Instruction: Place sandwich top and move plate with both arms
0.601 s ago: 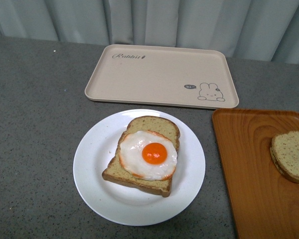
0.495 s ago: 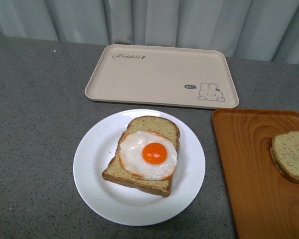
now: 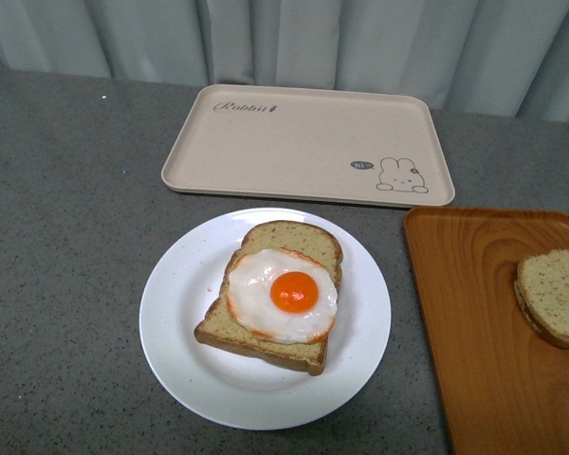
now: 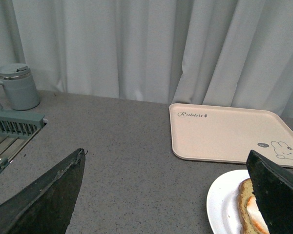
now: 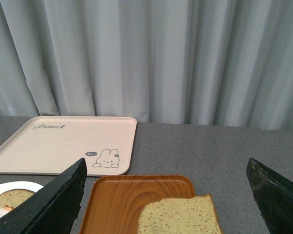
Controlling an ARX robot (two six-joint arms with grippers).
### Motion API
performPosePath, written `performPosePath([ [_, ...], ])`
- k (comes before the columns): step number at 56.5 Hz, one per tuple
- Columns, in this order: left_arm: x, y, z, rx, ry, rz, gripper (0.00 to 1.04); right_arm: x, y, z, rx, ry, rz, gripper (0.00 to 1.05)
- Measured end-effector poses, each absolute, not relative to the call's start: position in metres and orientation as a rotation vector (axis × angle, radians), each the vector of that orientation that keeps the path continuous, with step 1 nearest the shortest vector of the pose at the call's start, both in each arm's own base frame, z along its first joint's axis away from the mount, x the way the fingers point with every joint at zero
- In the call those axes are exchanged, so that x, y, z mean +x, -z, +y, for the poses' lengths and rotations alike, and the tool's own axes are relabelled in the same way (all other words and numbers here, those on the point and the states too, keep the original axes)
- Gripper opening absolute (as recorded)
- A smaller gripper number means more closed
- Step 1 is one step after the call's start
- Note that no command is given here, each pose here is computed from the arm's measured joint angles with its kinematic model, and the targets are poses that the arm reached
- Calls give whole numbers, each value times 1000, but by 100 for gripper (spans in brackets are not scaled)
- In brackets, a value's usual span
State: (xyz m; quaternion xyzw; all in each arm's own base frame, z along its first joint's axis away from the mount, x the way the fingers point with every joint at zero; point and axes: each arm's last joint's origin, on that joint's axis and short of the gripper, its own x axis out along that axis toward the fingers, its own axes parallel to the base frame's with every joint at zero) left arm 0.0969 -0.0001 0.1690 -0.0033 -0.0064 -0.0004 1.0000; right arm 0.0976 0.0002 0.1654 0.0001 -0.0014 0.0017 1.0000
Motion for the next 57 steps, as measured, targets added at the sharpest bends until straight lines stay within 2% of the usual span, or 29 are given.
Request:
performPosePath([
  [57,97,-169,0,-7,1,-13,98,98,-165,0,0,-3,-3,96],
])
